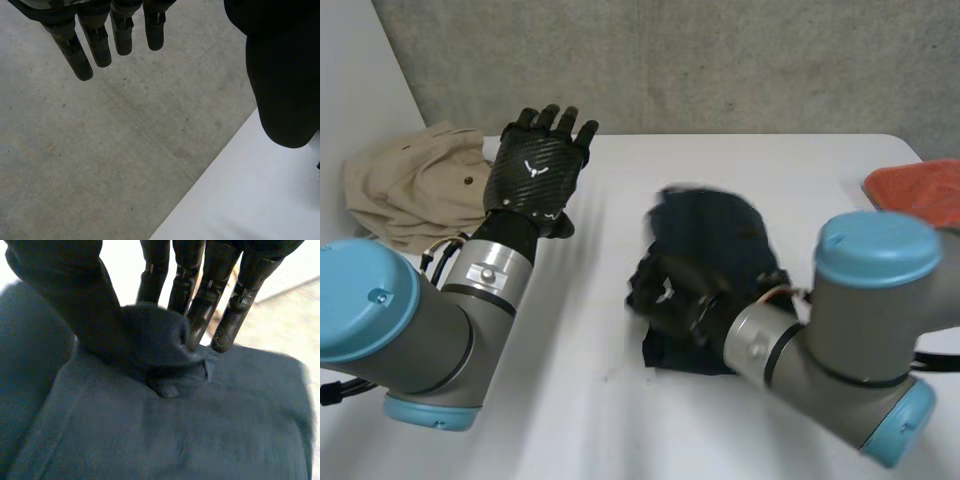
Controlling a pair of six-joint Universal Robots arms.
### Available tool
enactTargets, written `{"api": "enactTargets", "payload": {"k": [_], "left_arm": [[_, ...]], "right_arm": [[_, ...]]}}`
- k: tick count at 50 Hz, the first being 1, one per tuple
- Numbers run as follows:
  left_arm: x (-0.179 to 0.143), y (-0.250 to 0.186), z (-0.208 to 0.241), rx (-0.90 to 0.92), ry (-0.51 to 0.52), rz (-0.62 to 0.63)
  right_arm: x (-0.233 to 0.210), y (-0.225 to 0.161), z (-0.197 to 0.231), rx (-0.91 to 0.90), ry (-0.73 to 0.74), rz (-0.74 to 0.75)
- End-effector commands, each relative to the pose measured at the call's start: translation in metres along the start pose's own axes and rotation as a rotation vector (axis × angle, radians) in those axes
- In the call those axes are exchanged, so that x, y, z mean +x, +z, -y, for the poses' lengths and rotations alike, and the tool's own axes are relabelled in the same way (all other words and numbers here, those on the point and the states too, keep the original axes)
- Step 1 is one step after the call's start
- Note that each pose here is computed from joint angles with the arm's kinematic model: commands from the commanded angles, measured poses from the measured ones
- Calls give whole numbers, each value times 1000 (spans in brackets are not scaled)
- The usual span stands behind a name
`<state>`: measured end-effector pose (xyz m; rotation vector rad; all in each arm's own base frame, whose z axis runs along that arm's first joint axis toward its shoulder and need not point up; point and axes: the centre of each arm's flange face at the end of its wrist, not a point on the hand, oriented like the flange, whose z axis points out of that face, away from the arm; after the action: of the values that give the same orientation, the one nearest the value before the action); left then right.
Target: Fold the laundry.
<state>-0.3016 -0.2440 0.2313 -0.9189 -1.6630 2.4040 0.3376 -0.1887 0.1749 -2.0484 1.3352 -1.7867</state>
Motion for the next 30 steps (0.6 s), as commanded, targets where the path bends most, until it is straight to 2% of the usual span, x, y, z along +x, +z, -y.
{"api": "enactTargets", "payload": {"k": [1, 3, 6, 7, 11, 13, 15, 18, 23, 30], "left_arm": [[-4, 11, 15, 51, -16, 18], [-3, 15, 22, 71, -23, 16], [4, 20, 35, 100, -53, -2], [12, 23, 40, 105, -86, -27], [41, 26, 39, 21, -187, -130], [52, 25, 38, -35, -225, -176], [67, 24, 35, -114, -277, -229], [73, 25, 27, -196, -317, -242], [68, 25, 11, -309, -360, -120], [68, 13, 0, -381, -333, -76]], "right_arm": [[3, -7, 6, -4, 163, 35], [35, -21, 16, 20, 302, -64], [71, -40, 9, 28, 486, -187], [93, -50, 0, 33, 612, -263], [123, -64, -18, 61, 868, -377], [131, -68, -26, 64, 935, -406], [136, -68, -34, 57, 970, -416], [133, -61, -44, 21, 984, -408], [116, -35, -72, -115, 1054, -307], [108, -25, -78, -187, 1024, -233]]}}
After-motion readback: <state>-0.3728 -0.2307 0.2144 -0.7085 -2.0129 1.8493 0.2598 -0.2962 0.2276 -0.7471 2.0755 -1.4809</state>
